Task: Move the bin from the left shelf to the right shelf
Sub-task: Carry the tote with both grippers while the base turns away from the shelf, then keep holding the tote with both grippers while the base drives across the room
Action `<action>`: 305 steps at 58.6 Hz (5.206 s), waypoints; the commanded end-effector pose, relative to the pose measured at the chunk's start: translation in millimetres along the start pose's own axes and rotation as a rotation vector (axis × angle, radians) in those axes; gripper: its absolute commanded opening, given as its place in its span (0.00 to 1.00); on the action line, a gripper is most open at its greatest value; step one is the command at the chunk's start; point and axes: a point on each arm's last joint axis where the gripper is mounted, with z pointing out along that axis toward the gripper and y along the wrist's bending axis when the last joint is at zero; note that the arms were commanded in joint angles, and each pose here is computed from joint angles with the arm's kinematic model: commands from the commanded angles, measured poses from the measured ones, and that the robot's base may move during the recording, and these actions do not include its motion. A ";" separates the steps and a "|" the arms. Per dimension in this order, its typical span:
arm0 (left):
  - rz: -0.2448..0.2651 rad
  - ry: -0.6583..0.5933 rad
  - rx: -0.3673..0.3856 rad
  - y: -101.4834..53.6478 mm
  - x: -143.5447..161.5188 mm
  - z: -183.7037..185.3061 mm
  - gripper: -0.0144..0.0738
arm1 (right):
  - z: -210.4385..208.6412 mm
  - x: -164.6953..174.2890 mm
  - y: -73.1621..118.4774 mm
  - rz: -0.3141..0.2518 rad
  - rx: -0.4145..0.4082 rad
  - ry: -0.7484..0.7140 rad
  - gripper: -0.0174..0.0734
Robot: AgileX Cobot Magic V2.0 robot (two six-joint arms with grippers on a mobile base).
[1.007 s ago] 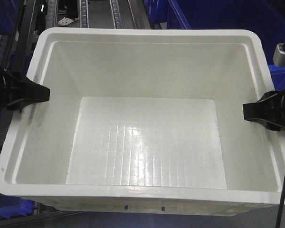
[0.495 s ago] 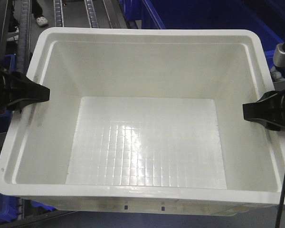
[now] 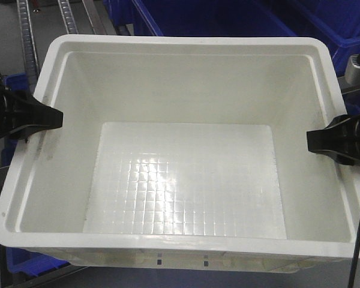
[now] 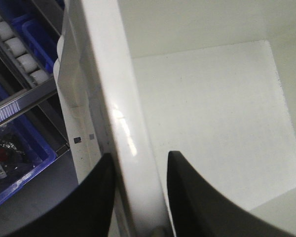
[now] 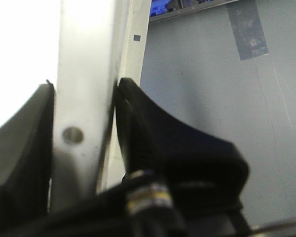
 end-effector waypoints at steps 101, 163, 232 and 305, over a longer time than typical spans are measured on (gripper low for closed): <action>-0.009 -0.177 0.054 -13.7 -19.4 -19.0 0.16 | -19.4 -19.0 11.9 -0.007 -0.081 -0.187 0.19; -0.009 -0.177 0.054 -13.7 -19.4 -19.0 0.16 | -19.4 -18.9 11.9 -0.007 -0.081 -0.186 0.19; -0.009 -0.178 0.053 -13.6 -19.5 -19.0 0.16 | -19.4 -18.9 12.0 -0.007 -0.082 -0.186 0.19; -0.009 -0.176 0.054 -13.7 -19.3 -18.9 0.16 | -19.4 -18.9 12.0 -0.007 -0.082 -0.186 0.19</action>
